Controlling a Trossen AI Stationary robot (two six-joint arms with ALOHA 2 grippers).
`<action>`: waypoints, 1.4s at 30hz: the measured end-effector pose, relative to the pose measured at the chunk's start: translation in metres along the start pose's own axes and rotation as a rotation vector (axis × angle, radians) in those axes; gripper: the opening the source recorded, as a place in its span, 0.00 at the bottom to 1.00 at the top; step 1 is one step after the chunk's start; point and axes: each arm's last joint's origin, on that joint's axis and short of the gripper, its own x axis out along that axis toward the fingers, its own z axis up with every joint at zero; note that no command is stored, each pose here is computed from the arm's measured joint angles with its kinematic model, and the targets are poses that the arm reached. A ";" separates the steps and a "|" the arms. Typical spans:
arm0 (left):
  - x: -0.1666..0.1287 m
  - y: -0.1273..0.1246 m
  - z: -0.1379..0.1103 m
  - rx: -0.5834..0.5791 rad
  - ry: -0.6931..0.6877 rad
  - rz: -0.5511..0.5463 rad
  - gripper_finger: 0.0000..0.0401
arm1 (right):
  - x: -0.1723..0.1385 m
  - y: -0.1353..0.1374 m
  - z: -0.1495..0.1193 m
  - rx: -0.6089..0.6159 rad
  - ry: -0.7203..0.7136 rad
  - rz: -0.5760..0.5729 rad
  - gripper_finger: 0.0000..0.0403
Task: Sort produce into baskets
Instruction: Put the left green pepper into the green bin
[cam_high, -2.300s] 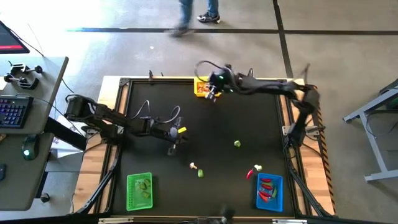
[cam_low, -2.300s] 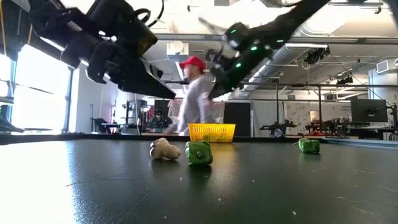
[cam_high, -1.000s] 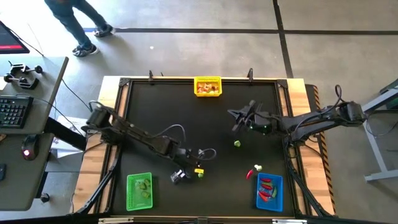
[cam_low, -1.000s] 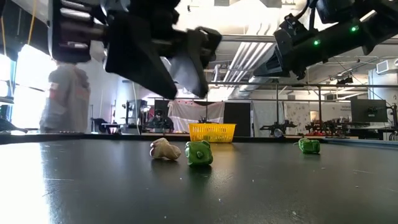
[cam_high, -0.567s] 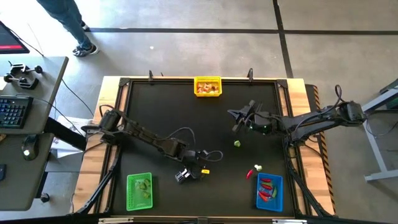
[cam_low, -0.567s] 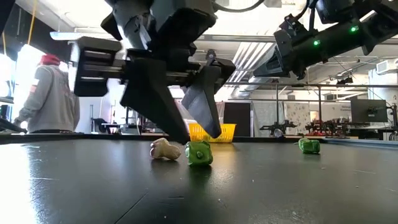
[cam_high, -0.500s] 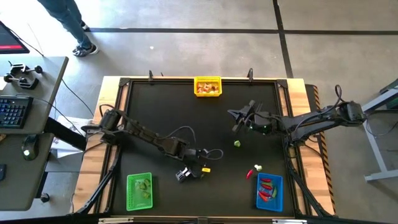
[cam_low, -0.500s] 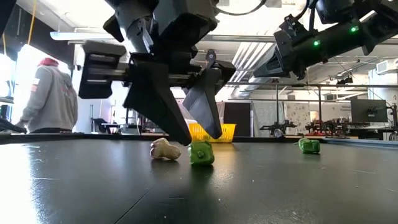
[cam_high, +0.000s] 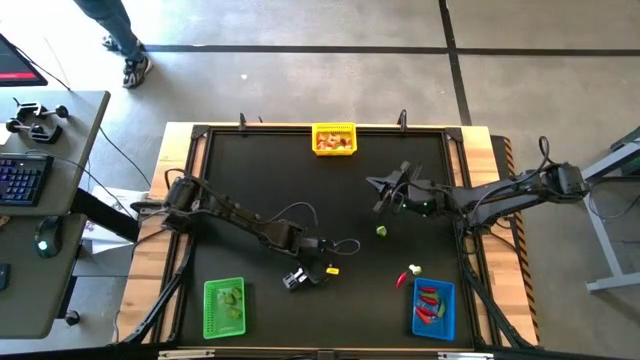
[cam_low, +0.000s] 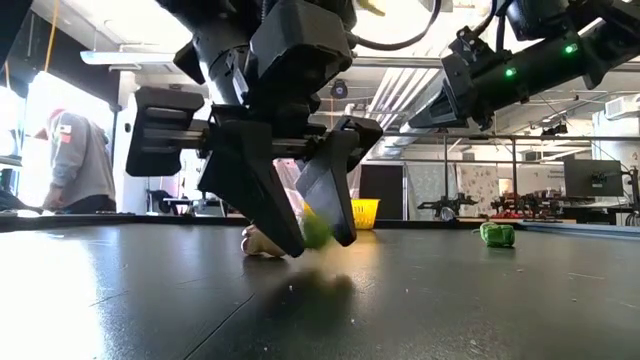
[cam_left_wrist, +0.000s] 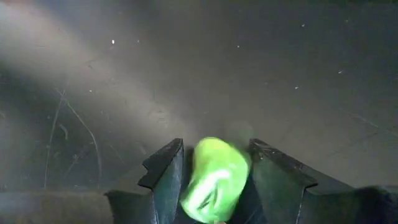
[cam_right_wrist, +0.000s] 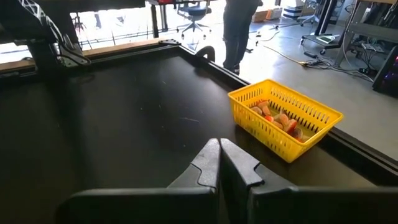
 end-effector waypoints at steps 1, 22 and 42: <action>0.001 0.000 0.000 0.001 -0.001 0.001 0.42 | 0.000 0.000 0.000 -0.002 0.003 0.000 0.00; -0.045 0.012 0.030 0.051 -0.011 0.049 0.07 | 0.000 0.000 -0.002 -0.007 0.022 -0.003 0.00; -0.125 -0.139 0.067 -0.407 0.346 -0.017 0.08 | 0.000 -0.001 -0.007 -0.029 0.062 -0.006 0.00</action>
